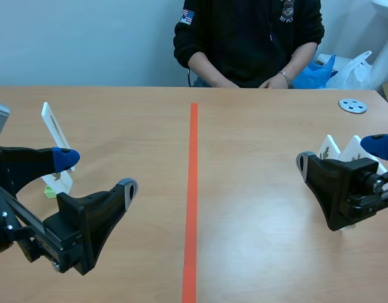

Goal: Sort the leaf by its shape. The table is split by an orange tape line. A compound leaf with several leaflets goes to the left side, a simple leaf with one blade goes to the right side. Return to the home posture when a red brick is placed on the table.

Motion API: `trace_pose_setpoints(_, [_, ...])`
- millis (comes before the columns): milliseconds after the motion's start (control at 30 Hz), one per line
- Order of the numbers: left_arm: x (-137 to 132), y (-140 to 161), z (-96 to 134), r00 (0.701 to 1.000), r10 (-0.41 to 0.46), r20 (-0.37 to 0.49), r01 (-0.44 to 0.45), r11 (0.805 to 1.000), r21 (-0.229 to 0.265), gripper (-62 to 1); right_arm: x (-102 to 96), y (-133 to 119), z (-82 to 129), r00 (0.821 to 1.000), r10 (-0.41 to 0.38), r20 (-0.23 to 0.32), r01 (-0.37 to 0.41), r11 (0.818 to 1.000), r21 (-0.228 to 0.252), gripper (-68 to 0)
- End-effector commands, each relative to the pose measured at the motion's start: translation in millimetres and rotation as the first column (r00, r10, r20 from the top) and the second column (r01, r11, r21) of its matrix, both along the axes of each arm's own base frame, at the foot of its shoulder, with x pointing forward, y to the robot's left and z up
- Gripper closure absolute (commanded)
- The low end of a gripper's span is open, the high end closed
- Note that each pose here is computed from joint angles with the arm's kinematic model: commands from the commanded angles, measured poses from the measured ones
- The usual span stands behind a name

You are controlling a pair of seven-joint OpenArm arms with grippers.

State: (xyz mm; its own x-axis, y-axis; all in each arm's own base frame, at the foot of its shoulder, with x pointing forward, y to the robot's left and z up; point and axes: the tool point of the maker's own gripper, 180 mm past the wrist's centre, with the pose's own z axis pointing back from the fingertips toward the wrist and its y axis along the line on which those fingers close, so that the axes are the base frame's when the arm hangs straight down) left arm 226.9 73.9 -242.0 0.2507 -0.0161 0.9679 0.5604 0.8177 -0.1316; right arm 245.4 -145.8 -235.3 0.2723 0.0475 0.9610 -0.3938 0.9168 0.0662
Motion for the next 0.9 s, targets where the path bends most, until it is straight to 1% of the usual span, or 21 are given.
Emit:
trace_pose_setpoints(0, [1.1, -1.5, 4.9, 1.0, -0.002, 0.017, 0.002, 1.0, -0.016, -62.3, 2.8, -1.6, 9.3, 0.999, 0.001, 0.035, -0.001, 1.0, 0.004, -67.9])
trace_pose_setpoints(267, [2.0, -2.4, 6.9, 1.0, 0.011, 0.023, -0.01, 0.999, -0.035, -62.3, 2.8, -1.6, 9.3, 0.999, 0.001, 0.035, -0.001, 1.0, 0.004, -67.9])
trace_pose_setpoints(867, [1.9, -2.3, 6.4, 1.0, 0.01, 0.021, -0.01, 0.999, -0.033, -62.3, 2.7, -1.6, 8.9, 0.999, 0.001, 0.032, -0.001, 1.0, 0.003, -67.9])
